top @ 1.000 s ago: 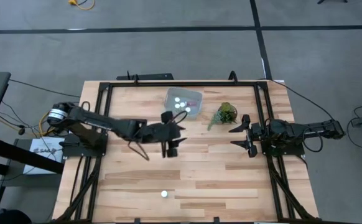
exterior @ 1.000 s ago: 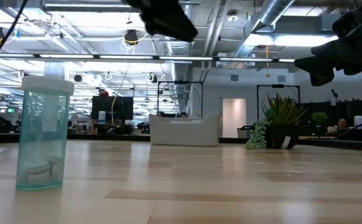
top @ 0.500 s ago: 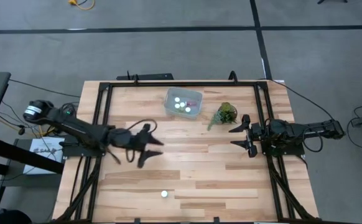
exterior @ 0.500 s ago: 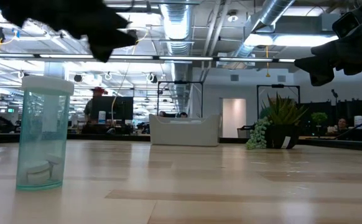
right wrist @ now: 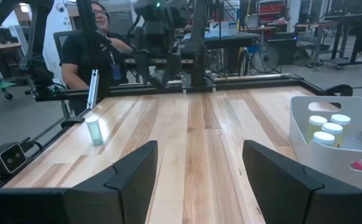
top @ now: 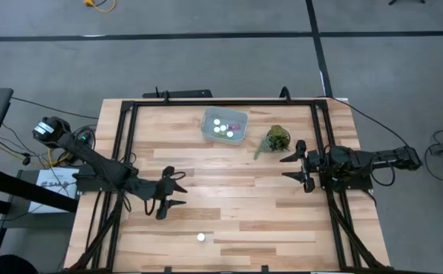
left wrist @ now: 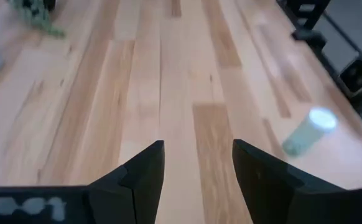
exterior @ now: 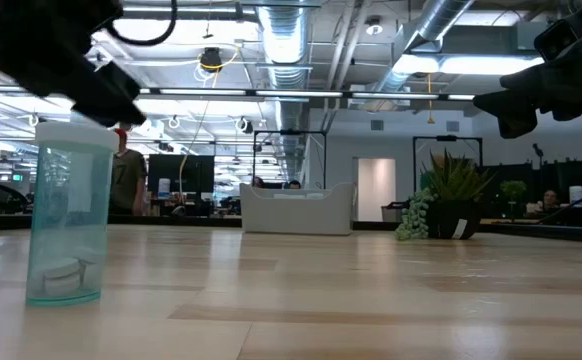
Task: Pick and place pill bottles into a basket
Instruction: Put the blue pill bottle into the gray bin
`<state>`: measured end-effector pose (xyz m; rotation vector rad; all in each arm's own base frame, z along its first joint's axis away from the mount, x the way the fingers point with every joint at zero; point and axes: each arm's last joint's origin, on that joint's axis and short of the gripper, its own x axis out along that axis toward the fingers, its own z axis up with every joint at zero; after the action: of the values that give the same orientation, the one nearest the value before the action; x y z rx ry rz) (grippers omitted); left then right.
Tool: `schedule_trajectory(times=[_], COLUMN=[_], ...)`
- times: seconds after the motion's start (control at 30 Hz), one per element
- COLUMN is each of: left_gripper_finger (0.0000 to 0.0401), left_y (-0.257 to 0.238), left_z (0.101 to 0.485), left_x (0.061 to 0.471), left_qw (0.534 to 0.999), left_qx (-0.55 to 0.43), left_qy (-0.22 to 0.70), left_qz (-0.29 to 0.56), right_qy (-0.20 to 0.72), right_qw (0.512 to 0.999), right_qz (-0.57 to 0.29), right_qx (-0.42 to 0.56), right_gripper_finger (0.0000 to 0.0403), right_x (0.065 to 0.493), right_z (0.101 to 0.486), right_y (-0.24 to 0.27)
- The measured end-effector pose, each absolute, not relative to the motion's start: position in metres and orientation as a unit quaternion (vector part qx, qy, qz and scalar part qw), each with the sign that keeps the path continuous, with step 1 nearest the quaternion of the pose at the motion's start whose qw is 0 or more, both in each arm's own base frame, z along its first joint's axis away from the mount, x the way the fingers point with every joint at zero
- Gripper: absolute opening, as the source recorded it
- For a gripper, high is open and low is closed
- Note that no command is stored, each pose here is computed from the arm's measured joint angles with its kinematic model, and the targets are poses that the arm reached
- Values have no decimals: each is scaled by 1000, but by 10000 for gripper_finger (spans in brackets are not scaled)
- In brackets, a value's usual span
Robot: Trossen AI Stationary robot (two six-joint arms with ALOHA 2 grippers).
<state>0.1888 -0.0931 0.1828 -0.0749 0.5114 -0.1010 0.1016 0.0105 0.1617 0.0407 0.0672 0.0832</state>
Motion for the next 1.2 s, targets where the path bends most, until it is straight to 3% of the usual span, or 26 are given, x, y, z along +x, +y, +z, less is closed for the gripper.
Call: schedule_trajectory(times=[0.27, 0.53, 1.2], left_gripper_finger=[178, 178, 178], left_y=[-98, -112, -197], left_z=[150, 145, 108], left_x=[164, 159, 235], left_qw=[963, 959, 922], left_qx=[-76, -94, -47], left_qy=[256, 259, 355], left_qz=[-40, -61, -148], right_qy=[34, 34, 34], right_qw=[998, 998, 998], right_qz=[42, 41, 42], right_qx=[20, 20, 20], right_gripper_finger=[230, 230, 230], right_x=[102, 102, 102], right_z=[162, 162, 162], right_y=[11, 11, 11])
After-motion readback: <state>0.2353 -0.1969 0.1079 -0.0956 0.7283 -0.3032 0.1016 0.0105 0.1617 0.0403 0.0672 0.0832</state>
